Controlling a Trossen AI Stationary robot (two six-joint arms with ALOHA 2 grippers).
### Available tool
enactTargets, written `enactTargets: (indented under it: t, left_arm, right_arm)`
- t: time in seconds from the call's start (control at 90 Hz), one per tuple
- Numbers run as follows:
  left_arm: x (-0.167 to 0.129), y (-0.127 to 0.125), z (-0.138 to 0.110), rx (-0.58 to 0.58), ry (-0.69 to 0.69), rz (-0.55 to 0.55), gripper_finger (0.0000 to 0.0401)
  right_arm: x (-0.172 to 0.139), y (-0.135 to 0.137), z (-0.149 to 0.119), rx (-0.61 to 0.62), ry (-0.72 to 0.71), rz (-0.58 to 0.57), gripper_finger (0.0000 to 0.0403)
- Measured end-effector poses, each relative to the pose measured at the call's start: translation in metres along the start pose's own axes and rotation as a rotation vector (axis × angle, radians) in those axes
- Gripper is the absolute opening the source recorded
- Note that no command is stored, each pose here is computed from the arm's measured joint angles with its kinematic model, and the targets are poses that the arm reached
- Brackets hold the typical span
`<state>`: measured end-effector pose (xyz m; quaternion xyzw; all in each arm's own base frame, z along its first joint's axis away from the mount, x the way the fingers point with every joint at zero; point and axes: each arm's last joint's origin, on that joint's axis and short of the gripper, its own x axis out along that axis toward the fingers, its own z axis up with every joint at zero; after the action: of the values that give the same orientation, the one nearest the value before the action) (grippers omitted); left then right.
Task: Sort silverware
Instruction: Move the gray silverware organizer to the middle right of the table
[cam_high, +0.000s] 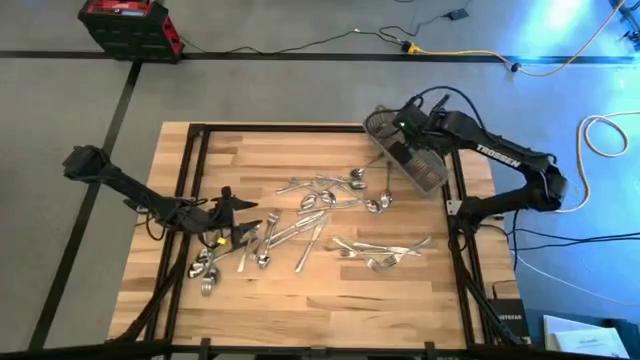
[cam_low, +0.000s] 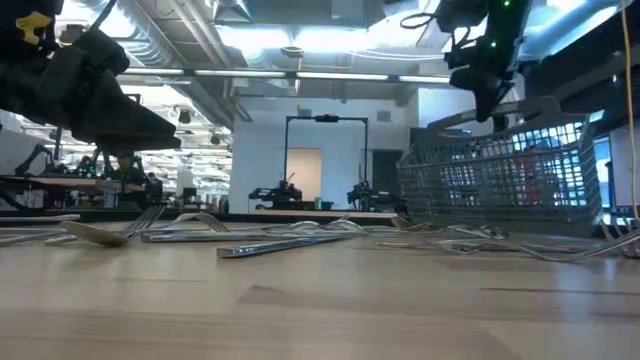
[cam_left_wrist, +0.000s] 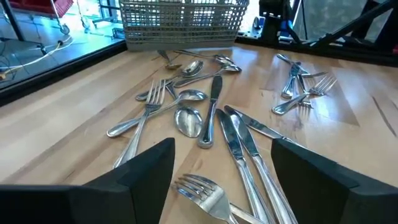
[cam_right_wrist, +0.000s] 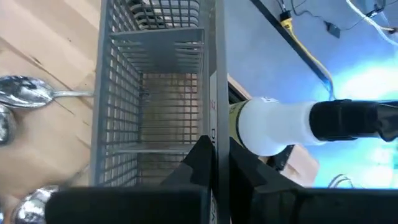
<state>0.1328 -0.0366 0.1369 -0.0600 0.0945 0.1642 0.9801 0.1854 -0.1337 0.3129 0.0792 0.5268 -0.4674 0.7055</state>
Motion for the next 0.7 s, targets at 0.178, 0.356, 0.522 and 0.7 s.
enactTargets:
  t: [0.178,0.356,0.522,0.7]
  left_arm:
    - [0.000,0.000,0.000,0.000,0.000,0.000,0.0254]
    - [0.000,0.000,0.000,0.000,0.000,0.000,0.0254]
    - [0.000,0.000,0.000,0.000,0.000,0.000,0.0254]
    - [0.000,0.000,0.000,0.000,0.001,0.000,0.0254]
  right_arm:
    - [0.000,-0.003,-0.001,-0.036,0.000,-0.087,0.0002]
    - [0.000,-0.003,-0.002,-0.038,0.002,-0.102,0.0002]
    - [0.001,-0.003,-0.003,-0.042,0.009,-0.105,0.0002]
    - [0.010,0.001,-0.011,-0.067,0.042,-0.119,0.0002]
